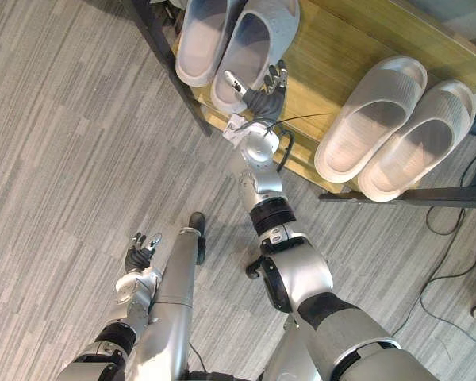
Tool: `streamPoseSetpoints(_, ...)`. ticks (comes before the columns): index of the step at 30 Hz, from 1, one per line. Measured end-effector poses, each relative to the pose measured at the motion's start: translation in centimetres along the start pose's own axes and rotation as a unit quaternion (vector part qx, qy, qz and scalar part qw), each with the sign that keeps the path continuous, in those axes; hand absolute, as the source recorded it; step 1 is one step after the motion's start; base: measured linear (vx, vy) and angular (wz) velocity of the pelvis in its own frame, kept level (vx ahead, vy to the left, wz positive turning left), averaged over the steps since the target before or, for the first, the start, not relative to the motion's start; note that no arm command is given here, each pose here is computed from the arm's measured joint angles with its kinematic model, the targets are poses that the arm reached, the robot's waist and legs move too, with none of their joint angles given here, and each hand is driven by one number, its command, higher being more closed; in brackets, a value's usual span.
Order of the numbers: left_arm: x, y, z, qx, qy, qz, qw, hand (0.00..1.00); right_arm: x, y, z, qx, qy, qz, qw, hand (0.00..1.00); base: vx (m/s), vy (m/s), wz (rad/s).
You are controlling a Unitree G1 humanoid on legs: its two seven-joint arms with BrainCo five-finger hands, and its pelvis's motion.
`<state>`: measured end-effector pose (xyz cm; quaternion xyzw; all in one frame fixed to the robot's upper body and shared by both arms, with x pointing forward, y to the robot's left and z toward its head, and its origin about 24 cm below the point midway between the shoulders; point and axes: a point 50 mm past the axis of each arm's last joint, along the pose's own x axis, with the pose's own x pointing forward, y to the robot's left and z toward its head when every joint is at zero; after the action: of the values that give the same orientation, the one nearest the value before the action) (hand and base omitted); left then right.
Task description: Organize the slippers on the shoe rack
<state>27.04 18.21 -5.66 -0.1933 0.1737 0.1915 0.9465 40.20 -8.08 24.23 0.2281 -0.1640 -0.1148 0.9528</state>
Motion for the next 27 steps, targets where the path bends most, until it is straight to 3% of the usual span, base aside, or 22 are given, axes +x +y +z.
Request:
streamPoseSetpoints(18,-0.3,-0.6,-0.6,0.013,0.009,-0.017,1.0,0.0,1.5,-1.8,0.4,-0.068,0.006,-0.001,0.998,0.0,-0.03,0.025,-0.02)
streamPoseSetpoints(27,-1.2,2.3,-2.3,0.042,0.041,-0.004,0.998,0.0,0.1,-0.5,0.5,-0.126,-0.045,0.072,0.988,0.0,-0.03,0.034,-0.22)
